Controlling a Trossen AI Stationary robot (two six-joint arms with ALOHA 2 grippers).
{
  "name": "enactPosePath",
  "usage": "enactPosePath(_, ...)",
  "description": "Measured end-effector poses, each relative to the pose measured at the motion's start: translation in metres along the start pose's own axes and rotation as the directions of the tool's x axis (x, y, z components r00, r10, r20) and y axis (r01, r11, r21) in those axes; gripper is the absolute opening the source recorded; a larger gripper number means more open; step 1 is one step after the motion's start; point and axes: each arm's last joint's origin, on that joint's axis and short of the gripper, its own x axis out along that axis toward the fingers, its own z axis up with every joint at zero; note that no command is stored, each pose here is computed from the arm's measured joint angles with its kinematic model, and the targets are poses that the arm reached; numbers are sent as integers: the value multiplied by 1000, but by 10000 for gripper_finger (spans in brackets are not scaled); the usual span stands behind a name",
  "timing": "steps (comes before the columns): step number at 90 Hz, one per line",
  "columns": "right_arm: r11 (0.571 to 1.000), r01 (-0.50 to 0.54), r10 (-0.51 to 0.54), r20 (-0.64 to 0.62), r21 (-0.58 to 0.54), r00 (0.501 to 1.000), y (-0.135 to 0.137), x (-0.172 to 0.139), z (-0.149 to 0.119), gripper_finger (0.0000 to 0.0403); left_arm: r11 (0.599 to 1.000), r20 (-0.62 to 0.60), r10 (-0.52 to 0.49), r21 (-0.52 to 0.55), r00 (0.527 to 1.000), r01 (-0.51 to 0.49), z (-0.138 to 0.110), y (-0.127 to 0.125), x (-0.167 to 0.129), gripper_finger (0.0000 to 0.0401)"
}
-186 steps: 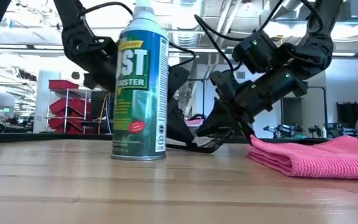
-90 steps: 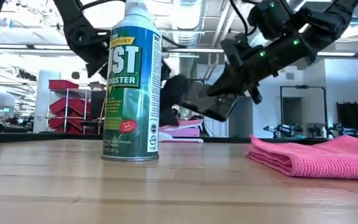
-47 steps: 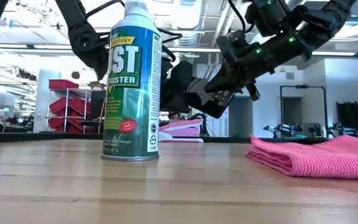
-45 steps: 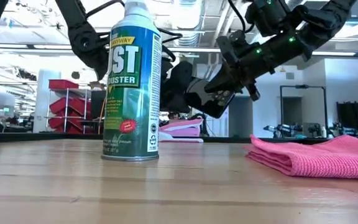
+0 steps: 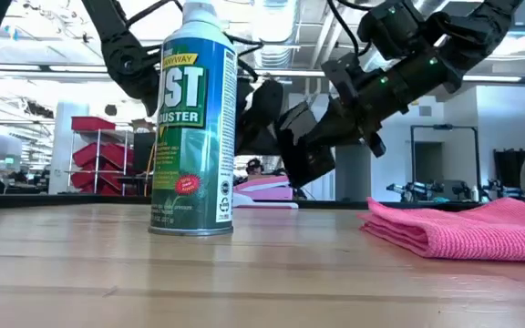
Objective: Apply microfiber cloth
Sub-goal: Prepare the black cellphone
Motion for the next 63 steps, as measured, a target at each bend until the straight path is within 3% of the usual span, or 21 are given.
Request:
enactPosePath(27,1000,-17,17,0,-21,1000,1,0,0,19,998,25,-57,-29,998,58,3,-7,-2,0)
enactPosePath(63,998,1,1,17,-68,1000,2,-1,1,14,999,-109,-43,-27,993,40,-22,-5,-12,0)
